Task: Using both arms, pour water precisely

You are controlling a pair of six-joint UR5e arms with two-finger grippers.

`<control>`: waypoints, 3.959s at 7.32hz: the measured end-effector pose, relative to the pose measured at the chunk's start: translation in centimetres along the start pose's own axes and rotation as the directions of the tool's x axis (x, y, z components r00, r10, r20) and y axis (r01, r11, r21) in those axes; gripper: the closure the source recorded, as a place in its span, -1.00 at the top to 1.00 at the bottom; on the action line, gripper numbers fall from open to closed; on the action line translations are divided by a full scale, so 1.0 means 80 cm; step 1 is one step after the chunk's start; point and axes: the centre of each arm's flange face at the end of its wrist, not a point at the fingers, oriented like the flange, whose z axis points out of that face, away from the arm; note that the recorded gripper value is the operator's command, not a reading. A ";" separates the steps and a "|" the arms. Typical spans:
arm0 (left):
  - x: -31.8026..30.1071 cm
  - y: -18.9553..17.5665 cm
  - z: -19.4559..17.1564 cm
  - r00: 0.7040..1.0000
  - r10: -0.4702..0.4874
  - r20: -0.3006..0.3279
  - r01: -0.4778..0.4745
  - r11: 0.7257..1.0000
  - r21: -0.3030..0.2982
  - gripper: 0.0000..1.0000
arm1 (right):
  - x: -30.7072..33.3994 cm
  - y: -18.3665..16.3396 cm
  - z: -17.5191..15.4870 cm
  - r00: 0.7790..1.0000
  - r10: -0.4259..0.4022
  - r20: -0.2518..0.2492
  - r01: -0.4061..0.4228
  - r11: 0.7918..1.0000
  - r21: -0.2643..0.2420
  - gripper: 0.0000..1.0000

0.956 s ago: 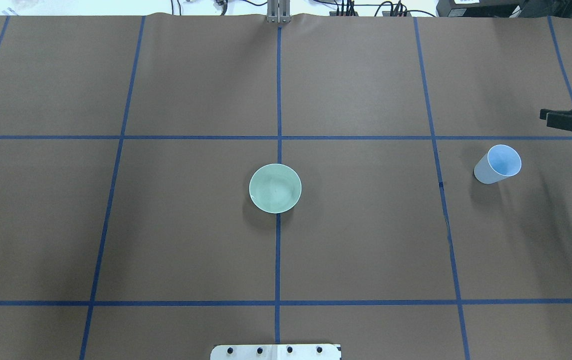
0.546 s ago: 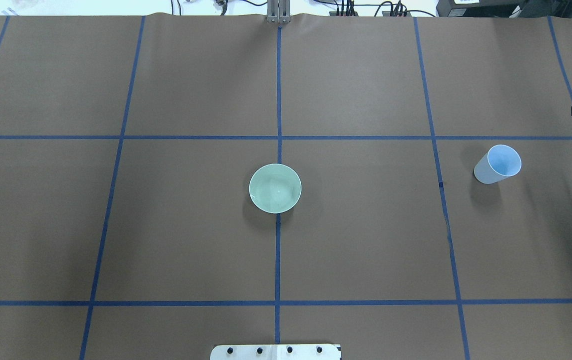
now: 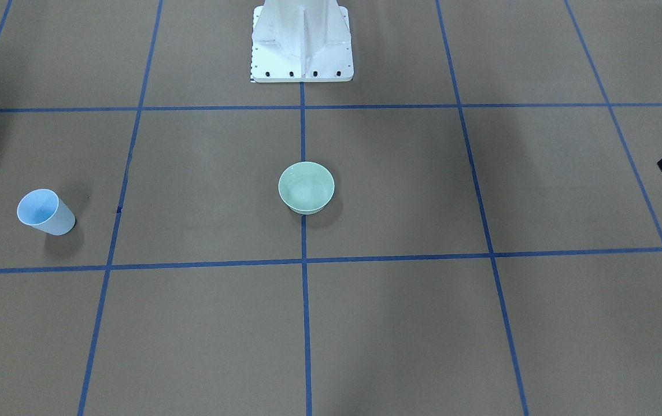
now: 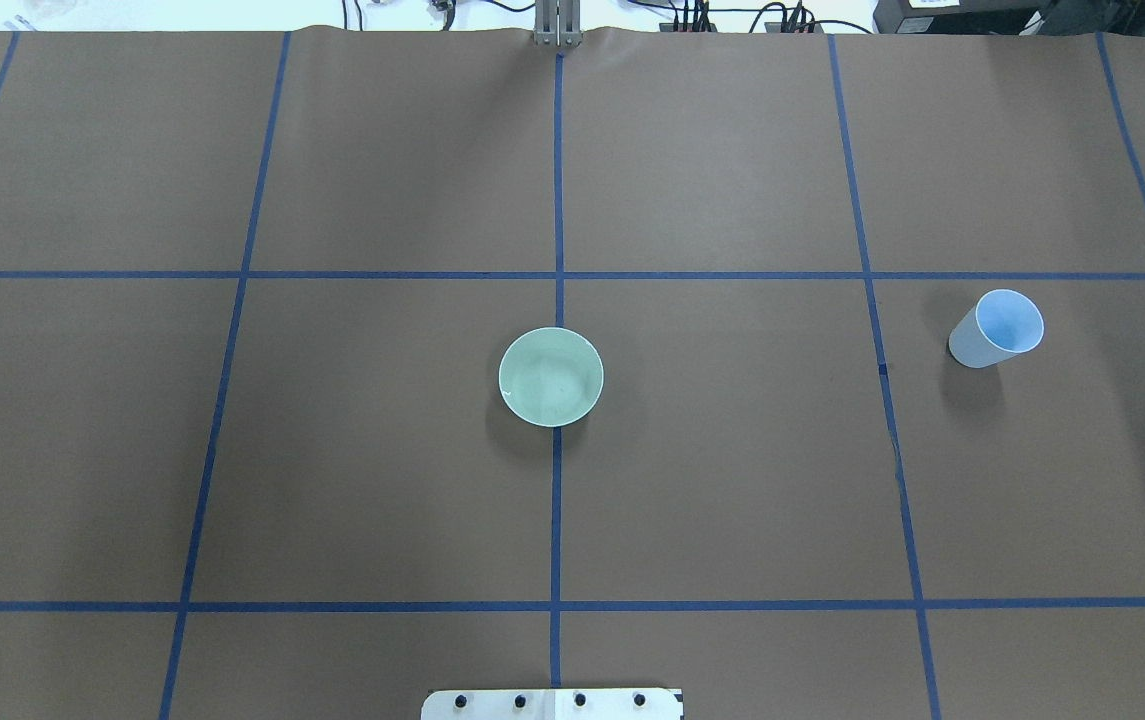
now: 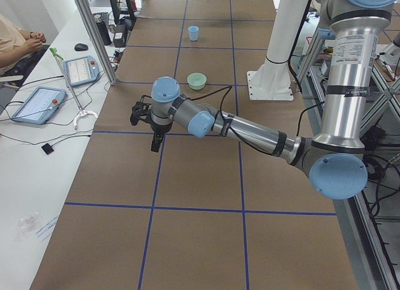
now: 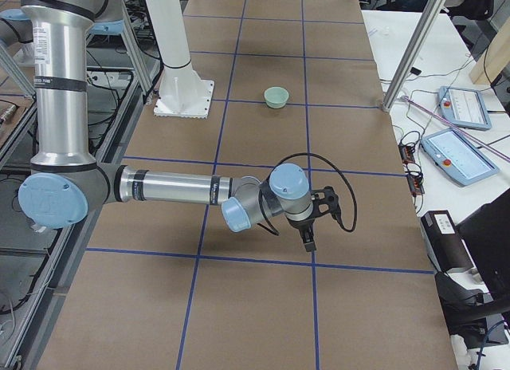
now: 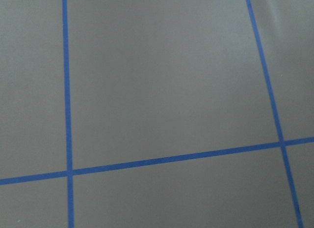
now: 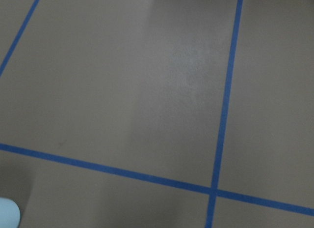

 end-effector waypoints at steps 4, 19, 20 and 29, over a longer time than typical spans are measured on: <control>0.185 -0.016 0.078 0.995 0.019 -0.100 -0.024 0.998 -0.051 1.00 | 0.062 0.054 0.000 0.990 0.128 -0.056 -0.136 0.976 -0.168 0.99; 0.647 0.107 0.312 0.970 -0.241 0.028 0.242 0.968 -0.062 -1.00 | 0.072 0.076 0.005 0.988 0.133 -0.077 -0.145 0.974 -0.176 0.99; 0.650 0.109 0.312 0.971 -0.239 0.026 0.240 0.969 -0.064 -1.00 | 0.072 0.075 0.004 0.988 0.133 -0.077 -0.145 0.974 -0.176 0.99; 0.505 0.071 0.229 1.000 -0.022 0.007 0.023 0.992 -0.126 -1.00 | 0.074 0.080 0.007 0.987 0.139 -0.079 -0.152 0.972 -0.181 0.99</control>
